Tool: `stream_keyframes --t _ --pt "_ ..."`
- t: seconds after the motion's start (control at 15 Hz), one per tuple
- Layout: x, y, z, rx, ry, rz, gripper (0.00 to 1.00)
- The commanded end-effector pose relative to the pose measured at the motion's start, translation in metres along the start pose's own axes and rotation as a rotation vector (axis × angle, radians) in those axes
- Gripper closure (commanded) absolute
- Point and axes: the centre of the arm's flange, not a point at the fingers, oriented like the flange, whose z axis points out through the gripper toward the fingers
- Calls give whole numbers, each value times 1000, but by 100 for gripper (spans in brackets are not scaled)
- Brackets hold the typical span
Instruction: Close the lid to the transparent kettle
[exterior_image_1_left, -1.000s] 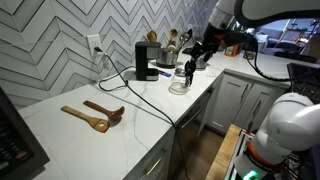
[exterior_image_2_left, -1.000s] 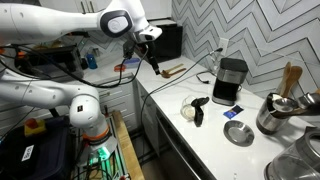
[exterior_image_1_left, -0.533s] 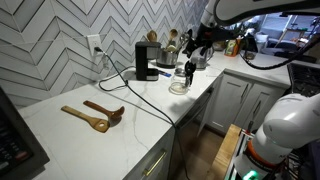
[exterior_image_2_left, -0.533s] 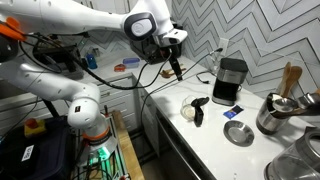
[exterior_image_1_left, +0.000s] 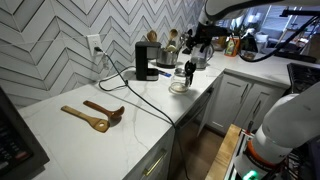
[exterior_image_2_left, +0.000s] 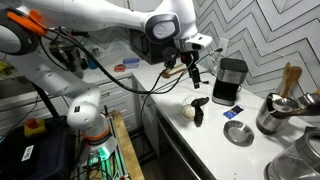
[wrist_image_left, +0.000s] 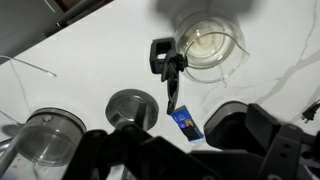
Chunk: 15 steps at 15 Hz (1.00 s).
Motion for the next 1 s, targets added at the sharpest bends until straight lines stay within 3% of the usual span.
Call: stream_keyframes --t 0.0,0.4,0.93 --pt "18 17 19 26 -108 -30 0" --pt "15 26 50 112 -234 -120 0" --pt "19 26 78 158 -238 -161 0"
